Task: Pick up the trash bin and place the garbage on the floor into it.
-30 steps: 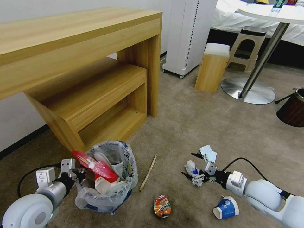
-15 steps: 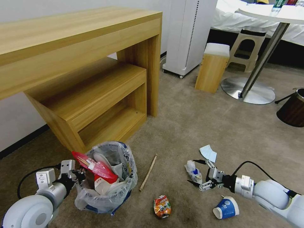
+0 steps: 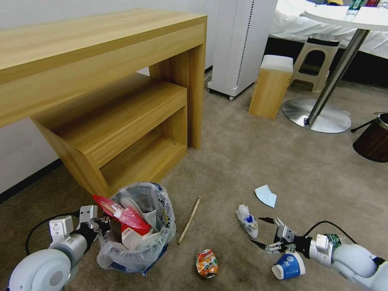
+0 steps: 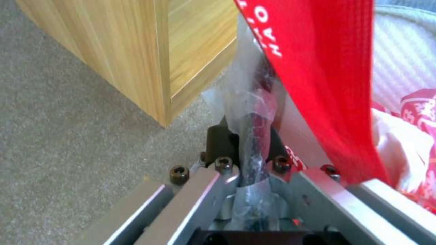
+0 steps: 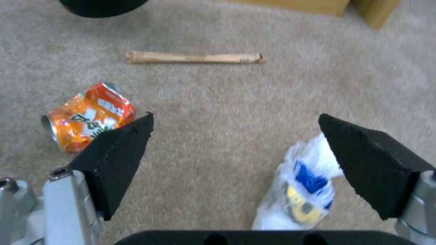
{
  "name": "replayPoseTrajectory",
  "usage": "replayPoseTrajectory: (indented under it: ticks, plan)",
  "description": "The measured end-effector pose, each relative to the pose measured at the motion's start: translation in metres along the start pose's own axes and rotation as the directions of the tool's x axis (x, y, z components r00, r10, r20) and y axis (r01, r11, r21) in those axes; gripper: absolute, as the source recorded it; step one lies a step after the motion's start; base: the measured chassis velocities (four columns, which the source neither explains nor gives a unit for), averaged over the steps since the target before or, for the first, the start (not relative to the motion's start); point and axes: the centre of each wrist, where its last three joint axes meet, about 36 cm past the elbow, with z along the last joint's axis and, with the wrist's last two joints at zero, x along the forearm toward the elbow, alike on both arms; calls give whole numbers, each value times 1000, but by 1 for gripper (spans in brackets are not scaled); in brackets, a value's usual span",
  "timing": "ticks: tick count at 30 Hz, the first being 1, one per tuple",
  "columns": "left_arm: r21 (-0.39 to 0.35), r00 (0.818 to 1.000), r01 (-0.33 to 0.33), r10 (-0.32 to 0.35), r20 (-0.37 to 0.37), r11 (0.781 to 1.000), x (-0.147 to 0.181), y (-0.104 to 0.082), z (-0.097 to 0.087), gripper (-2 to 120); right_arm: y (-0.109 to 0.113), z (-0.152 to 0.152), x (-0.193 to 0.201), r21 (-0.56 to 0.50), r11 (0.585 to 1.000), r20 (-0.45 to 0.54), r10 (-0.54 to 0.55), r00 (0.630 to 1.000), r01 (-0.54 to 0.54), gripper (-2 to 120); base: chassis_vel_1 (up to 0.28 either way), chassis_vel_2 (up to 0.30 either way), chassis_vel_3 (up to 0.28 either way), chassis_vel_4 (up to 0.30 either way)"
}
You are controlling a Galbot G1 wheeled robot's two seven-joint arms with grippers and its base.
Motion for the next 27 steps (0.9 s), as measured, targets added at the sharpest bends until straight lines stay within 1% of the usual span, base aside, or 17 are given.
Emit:
replayPoseTrajectory:
  ticks: [3, 6, 7, 9, 11, 13, 15, 16, 18, 22, 23, 25, 27]
  plan:
    - [-1, 1000, 1, -1, -2, 1000, -1, 1, 0, 0, 4, 7, -4, -23, 1000, 3, 3, 1000, -3, 89, 0, 0, 0, 0]
    - [-2, 1000, 2, -2, -4, 1000, -1, 1, 0, 0, 15, 18, -16, -66, 998, 16, -14, 1000, 16, 86, 0, 0, 0, 0]
    - [-2, 1000, 2, -2, -4, 1000, -1, 1, 0, 0, 15, 18, -16, -66, 998, 16, -14, 1000, 16, 86, 0, 0, 0, 0]
    - [0, 1000, 1, -1, -5, 1000, -1, 1, 1, 0, 24, 23, -25, -108, 993, 34, -40, 999, 44, 86, 0, 0, 0, 0]
    - [0, 1000, 2, -2, -6, 1000, -1, 1, 1, 0, 26, 24, -27, -119, 992, 39, -46, 998, 50, 86, 0, 0, 0, 0]
    - [3, 1000, 3, -3, -10, 1000, -1, 1, 3, 0, 32, 27, -33, -164, 984, 57, -63, 996, 71, 86, 0, 0, 0, 0]
    - [4, 1000, 3, -3, -11, 1000, -2, 1, 3, 0, 33, 28, -34, -175, 982, 61, -64, 996, 74, 86, 0, 0, 0, 0]
    - [6, 1000, 3, -3, -11, 1000, -2, 1, 3, 0, 36, 31, -38, -209, 975, 71, -61, 996, 75, 86, 0, 0, 0, 0]
    - [6, 1000, 4, -4, -11, 1000, -2, 1, 3, 0, 38, 32, -39, -223, 972, 75, -61, 995, 76, 86, 0, 0, 0, 0]
    - [9, 1000, 6, -5, -16, 1000, -1, 1, 5, 0, 47, 45, -46, -314, 946, 83, -60, 995, 84, 86, 0, 0, 0, 0]
    - [9, 1000, 6, -5, -16, 1000, -1, 1, 5, 0, 47, 45, -46, -314, 946, 83, -60, 995, 84, 86, 0, 0, 0, 0]
    - [9, 1000, 8, -8, -19, 1000, -1, 1, 7, 0, 52, 51, -50, -356, 930, 87, -60, 994, 88, 87, 0, 0, 0, 0]
    - [10, 1000, 9, -8, -20, 1000, -1, 1, 8, 0, 55, 54, -52, -376, 922, 90, -61, 994, 91, 87, 0, 0, 0, 0]
